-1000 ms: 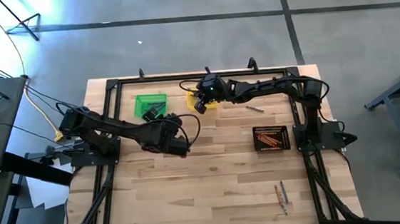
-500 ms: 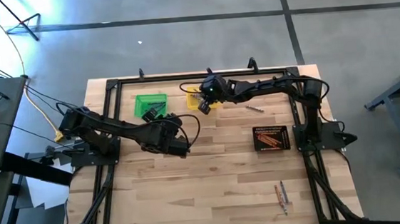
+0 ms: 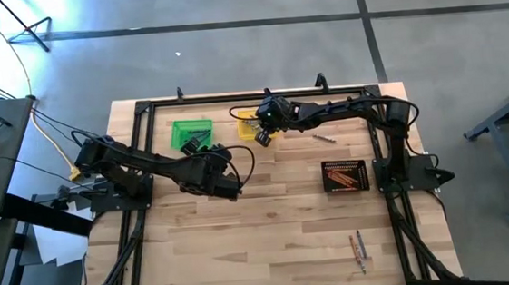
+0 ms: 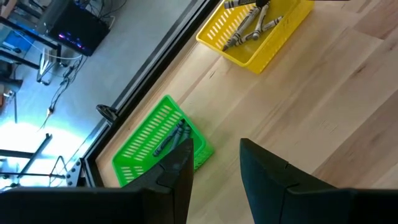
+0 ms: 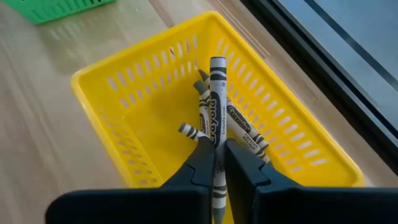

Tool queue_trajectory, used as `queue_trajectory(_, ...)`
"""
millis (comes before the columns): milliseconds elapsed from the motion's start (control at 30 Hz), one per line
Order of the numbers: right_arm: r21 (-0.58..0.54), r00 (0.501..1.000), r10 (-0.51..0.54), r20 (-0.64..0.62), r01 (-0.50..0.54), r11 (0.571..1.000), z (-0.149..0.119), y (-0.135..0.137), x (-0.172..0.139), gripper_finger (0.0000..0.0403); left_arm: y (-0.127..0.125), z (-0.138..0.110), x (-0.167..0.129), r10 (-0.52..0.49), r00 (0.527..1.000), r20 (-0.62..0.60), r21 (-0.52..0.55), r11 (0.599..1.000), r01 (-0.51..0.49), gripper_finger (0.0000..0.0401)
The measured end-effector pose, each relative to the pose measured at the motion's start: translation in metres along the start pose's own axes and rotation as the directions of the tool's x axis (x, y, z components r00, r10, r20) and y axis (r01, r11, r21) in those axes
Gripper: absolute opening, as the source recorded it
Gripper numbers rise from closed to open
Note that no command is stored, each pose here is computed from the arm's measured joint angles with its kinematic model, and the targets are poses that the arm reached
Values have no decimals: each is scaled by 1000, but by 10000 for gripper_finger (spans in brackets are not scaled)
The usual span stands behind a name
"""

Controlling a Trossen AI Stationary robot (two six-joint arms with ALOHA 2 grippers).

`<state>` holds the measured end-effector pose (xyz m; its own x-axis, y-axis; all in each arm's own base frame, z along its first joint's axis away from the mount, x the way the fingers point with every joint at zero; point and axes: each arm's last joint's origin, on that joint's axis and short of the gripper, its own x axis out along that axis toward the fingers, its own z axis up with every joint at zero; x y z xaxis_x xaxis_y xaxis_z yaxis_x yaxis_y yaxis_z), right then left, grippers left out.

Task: Sort crayons
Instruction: Put the gray crayon into the yellow bin, then put the blue crayon into the green bin

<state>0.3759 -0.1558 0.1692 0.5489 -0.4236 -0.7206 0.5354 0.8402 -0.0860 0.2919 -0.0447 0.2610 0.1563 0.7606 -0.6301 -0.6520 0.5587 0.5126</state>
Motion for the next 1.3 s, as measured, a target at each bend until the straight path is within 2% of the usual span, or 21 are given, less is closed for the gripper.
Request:
queue_trajectory(433, -2, 1000, 3, -9, -3, 1000, 0, 0, -1, 89, 0, 0, 0, 0, 1000, 0, 0, 1000, 0, 115)
queue_trajectory(533, -9, 999, 6, -49, -7, 1000, 5, -1, -11, 104, 0, 0, 0, 0, 1000, 0, -1, 1000, 0, 115)
queue_trajectory(700, -65, 992, 39, -120, -47, 997, 30, -6, -61, 109, 0, 0, 0, -1, 1000, 4, -4, 1000, 1, 115)
queue_trajectory(833, -96, 967, 146, -210, -169, 981, 34, 2, -106, 109, 0, 1, 0, 4, 1000, 13, -7, 1000, -4, 115)
queue_trajectory(933, -78, 912, 198, -359, -240, 968, 18, 15, -140, 110, 0, 1, 0, 11, 1000, 21, -8, 1000, -11, 115)
queue_trajectory(1067, -78, 815, 155, -558, -237, 968, -10, 43, -183, 110, 0, 1, 0, 11, 1000, 24, -7, 1000, -11, 115)
queue_trajectory(1167, -81, 780, 116, -615, -209, 974, -28, 68, -212, 110, 0, 1, 0, 12, 1000, 25, -6, 1000, -12, 115)
queue_trajectory(1300, -18, 756, 97, -648, -142, 990, -49, 98, -241, 110, 0, 1, 0, 12, 1000, 24, -5, 1000, -12, 115)
